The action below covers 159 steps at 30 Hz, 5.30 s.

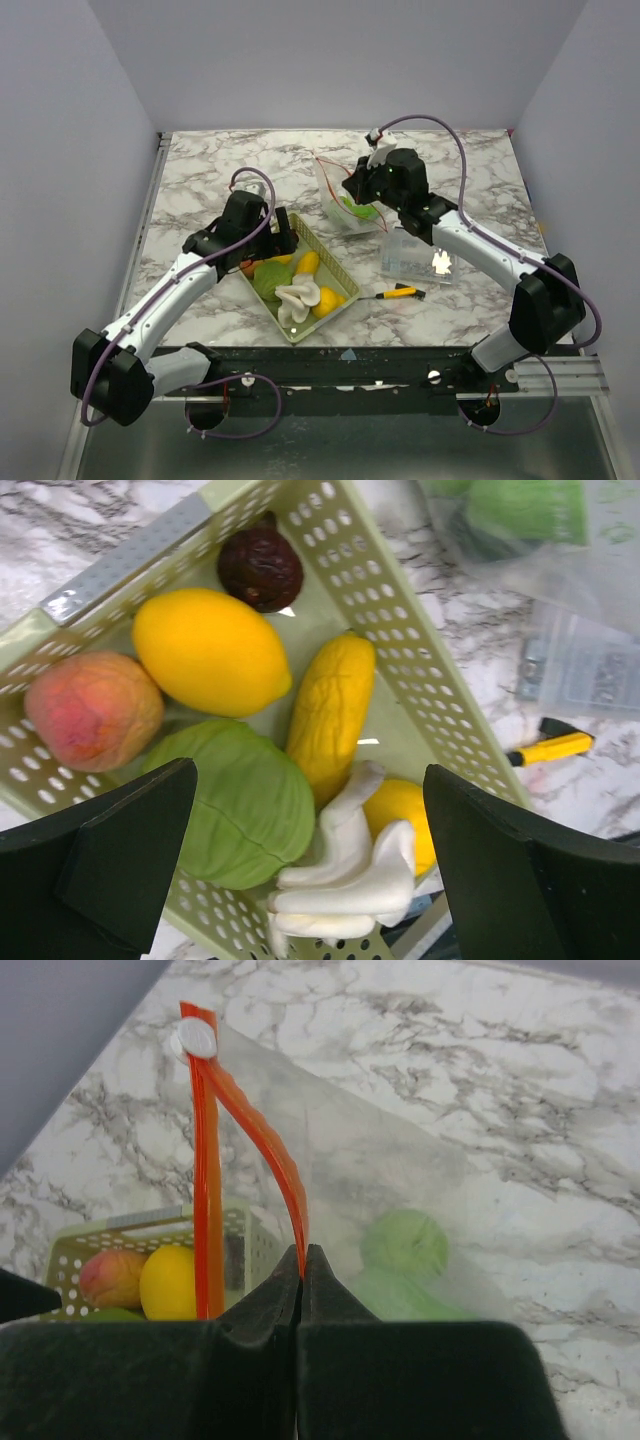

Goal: Place the food in the zip-top bag and seal the zipper
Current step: Place the fake vegetable in the zipper food storage bag, then pick up the fake fruit from the bin, then place the fake fruit in the zipper food storage bag.

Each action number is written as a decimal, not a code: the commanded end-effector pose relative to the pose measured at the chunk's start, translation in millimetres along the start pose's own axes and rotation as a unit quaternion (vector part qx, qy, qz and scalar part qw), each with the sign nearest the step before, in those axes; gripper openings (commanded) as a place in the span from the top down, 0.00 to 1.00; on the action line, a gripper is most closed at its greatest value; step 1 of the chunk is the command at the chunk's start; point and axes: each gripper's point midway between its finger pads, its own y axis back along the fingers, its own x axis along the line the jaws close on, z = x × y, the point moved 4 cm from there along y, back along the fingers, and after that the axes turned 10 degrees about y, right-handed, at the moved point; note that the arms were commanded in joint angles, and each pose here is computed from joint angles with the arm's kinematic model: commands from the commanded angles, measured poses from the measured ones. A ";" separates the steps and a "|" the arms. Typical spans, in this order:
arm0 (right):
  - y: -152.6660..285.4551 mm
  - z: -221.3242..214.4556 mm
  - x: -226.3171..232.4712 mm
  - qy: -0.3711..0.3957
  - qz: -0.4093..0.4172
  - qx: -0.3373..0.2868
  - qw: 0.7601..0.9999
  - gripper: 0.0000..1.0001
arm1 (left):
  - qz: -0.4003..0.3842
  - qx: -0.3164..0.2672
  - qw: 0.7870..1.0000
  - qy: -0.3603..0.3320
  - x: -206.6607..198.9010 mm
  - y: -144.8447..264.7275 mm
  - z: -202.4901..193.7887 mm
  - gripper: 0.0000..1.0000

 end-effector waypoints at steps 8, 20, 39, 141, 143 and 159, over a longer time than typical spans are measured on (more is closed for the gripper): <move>18.1 -15.8 -7.4 0.056 -0.016 0.002 0.998 0.99 | 0.219 -0.024 0.975 -0.018 59.7 -27.9 11.9 0.18; 28.5 -15.4 -5.3 0.055 -0.009 -0.012 0.998 0.99 | 0.290 -0.018 0.956 -0.038 78.0 -36.7 14.6 0.22; 24.3 -21.1 -4.6 0.051 -0.006 -0.004 0.999 0.99 | 0.264 0.014 0.964 -0.040 75.6 -58.5 3.5 0.66; 7.3 22.3 -12.3 -0.016 -0.062 -0.005 0.998 0.99 | -0.221 -0.080 0.971 -0.050 -162.8 63.7 86.3 0.02; 7.6 20.3 -13.1 -0.011 -0.064 -0.001 0.998 0.99 | -0.231 -0.084 0.968 -0.051 -148.7 67.4 80.2 0.02; 27.2 41.7 -17.1 0.025 -0.074 -0.021 0.997 0.99 | -0.078 0.005 0.995 -0.065 -44.0 -3.3 15.6 0.03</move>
